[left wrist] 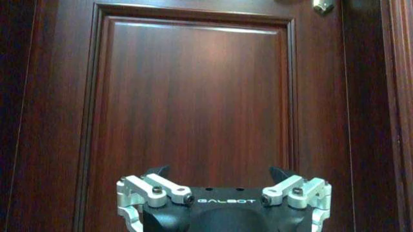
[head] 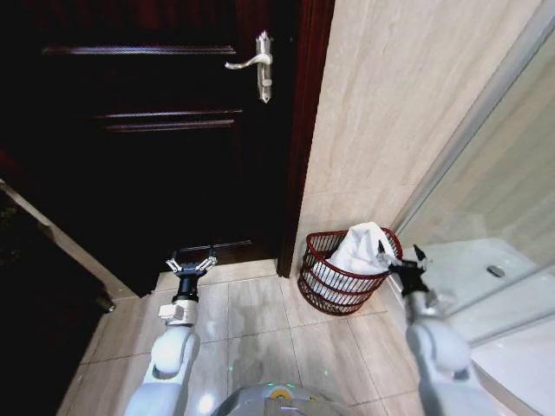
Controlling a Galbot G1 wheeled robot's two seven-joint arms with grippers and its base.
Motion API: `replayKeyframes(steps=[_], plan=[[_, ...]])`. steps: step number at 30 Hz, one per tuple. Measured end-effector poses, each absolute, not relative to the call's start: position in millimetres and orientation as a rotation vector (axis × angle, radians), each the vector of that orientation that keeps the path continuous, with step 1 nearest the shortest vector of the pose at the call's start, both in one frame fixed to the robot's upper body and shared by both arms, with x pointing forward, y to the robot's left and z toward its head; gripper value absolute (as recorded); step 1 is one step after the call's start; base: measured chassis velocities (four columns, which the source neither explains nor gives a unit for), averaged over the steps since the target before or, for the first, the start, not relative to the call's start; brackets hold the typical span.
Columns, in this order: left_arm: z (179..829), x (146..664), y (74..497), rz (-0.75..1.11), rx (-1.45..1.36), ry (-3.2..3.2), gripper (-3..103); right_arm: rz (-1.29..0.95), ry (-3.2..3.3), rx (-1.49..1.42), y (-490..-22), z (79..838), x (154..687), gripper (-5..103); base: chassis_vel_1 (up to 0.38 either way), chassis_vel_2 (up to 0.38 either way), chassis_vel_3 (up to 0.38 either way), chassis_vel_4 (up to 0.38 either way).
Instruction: Discard the used towel into the hamper.
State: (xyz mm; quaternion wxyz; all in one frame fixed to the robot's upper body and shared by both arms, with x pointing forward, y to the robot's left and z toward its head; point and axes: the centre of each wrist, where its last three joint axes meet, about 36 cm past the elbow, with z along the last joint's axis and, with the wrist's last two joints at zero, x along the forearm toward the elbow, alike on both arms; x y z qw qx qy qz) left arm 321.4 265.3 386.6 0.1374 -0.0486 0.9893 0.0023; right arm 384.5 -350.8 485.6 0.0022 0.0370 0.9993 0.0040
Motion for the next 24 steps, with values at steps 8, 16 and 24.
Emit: replayKeyframes(steps=[8, 16, 24], plan=[[386.9, 325.3, 266.9, 0.003, -0.134, 2.856, 100, 0.131, 3.229, 0.012, -377.1, 499.9, 434.4, 100, 0.000, 0.000, 0.000, 0.000], [388.6, 326.7, 270.5, 0.012, -0.133, 2.848, 100, 0.244, 3.354, -0.039, -398.5, 488.4, 460.5, 100, 0.000, 0.000, 0.000, 0.000], [391.0, 328.4, 269.3, 0.008, -0.129, 2.840, 100, 0.345, 3.455, -0.081, -408.6, 469.8, 470.8, 100, 0.000, 0.000, 0.000, 0.000]])
